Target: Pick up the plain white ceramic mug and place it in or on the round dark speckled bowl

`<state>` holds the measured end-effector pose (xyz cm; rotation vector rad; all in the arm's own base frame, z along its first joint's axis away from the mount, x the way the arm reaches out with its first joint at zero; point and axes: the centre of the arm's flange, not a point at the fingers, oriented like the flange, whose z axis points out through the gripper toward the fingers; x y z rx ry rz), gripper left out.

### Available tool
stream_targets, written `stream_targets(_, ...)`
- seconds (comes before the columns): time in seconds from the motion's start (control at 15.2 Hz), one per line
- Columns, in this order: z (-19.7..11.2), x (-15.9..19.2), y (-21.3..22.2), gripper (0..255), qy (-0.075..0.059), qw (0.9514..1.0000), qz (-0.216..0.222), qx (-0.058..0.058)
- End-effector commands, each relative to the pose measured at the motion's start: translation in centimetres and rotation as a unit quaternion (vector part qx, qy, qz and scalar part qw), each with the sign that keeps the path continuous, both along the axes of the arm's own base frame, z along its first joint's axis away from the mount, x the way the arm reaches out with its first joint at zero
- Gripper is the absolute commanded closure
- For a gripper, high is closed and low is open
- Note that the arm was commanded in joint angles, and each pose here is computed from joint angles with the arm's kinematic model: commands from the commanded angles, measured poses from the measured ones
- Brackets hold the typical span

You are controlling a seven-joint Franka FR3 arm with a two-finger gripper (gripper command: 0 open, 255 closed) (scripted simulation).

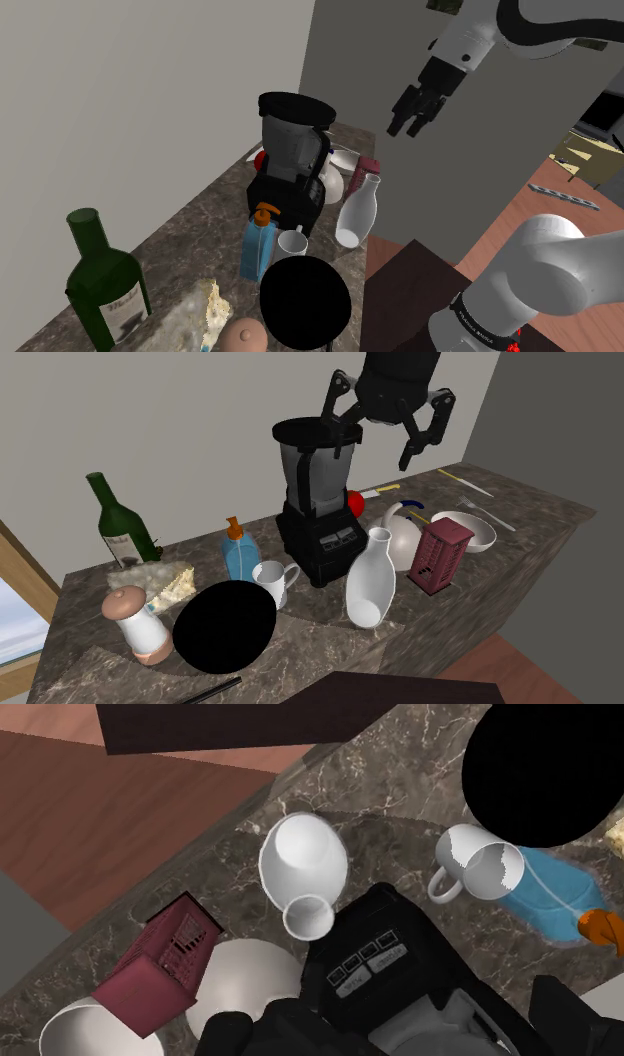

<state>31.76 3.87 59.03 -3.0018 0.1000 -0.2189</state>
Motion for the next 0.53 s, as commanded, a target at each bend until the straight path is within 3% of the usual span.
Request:
stream_targets(0.0,-2.0,0.3,2.0,0,-0.003,0.9999,0.008,-0.006)
stream_targets(0.46,-8.9,2.0,8.3,0,-0.01,0.9989,0.037,-0.026)
